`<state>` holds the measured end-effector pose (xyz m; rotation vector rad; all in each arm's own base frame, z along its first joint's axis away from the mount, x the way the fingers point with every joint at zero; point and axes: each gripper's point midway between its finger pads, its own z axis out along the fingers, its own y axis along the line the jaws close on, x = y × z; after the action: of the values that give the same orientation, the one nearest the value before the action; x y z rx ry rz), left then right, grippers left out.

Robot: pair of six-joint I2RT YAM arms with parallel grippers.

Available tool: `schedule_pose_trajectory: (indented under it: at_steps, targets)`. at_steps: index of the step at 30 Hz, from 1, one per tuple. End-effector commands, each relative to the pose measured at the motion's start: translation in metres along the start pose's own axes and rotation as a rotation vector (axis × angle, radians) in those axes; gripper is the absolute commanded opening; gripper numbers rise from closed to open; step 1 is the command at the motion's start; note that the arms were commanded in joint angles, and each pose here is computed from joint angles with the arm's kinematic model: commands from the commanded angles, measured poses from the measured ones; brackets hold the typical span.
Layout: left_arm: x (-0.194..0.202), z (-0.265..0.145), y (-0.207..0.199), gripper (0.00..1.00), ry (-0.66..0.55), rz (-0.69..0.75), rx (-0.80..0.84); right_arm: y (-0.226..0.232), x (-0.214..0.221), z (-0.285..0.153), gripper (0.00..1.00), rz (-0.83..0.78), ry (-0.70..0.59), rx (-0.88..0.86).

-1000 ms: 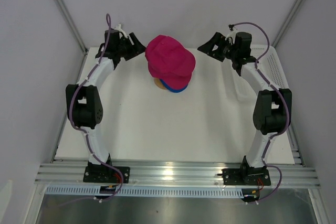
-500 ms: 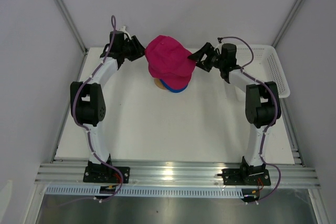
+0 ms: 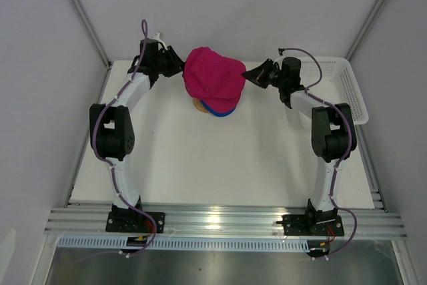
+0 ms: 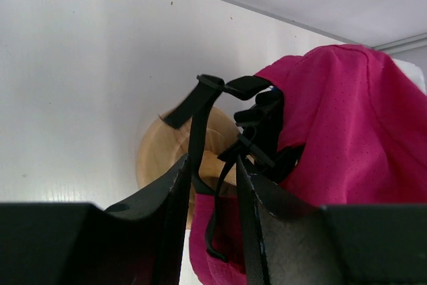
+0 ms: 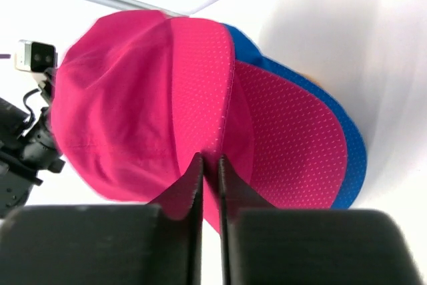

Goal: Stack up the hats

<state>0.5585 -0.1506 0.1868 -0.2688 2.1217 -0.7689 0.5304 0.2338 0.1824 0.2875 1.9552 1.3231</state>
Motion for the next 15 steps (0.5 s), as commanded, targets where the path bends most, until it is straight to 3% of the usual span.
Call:
schedule_pose_trajectory:
  at_steps: [1,15]
  targets:
    - [-0.022,-0.003,-0.024,0.36,-0.07,0.035,0.044,-0.013,0.017,0.001,0.01,-0.018,0.024,0.04]
    - [-0.025,-0.011,-0.021,0.35,-0.095,0.094,-0.003,-0.084,0.054,0.002,0.0,0.077,0.07,0.144]
